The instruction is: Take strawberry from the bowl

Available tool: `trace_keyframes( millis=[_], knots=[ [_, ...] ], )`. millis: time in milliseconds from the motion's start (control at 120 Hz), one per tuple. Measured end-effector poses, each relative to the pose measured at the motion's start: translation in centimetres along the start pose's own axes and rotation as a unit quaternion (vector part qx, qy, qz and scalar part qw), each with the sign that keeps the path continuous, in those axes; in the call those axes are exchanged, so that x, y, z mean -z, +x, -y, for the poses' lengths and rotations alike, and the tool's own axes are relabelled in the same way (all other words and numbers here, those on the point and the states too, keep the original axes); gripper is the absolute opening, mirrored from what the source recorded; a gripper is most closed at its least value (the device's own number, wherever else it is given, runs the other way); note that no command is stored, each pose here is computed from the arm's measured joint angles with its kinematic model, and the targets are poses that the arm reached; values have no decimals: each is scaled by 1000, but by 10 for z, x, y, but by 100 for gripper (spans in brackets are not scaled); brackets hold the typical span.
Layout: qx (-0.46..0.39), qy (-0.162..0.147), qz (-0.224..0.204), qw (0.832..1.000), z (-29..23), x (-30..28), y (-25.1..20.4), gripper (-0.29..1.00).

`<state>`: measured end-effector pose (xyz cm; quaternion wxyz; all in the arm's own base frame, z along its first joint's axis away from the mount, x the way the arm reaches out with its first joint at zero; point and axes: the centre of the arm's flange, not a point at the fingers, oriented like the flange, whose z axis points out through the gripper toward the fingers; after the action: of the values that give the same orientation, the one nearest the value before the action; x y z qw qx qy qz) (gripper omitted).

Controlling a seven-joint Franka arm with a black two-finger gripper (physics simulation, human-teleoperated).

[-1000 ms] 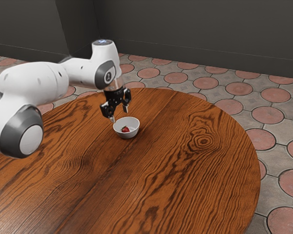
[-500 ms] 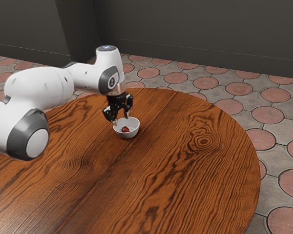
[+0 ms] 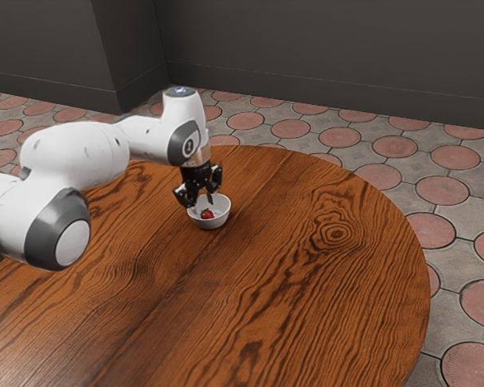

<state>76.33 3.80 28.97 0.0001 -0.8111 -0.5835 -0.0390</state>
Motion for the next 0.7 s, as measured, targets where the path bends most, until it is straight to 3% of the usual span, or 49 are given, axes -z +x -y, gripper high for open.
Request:
trace_keyframes(
  millis=[700],
  knots=[
    [-8,-10,5,1000,-6,-19,3,31]
  ],
)
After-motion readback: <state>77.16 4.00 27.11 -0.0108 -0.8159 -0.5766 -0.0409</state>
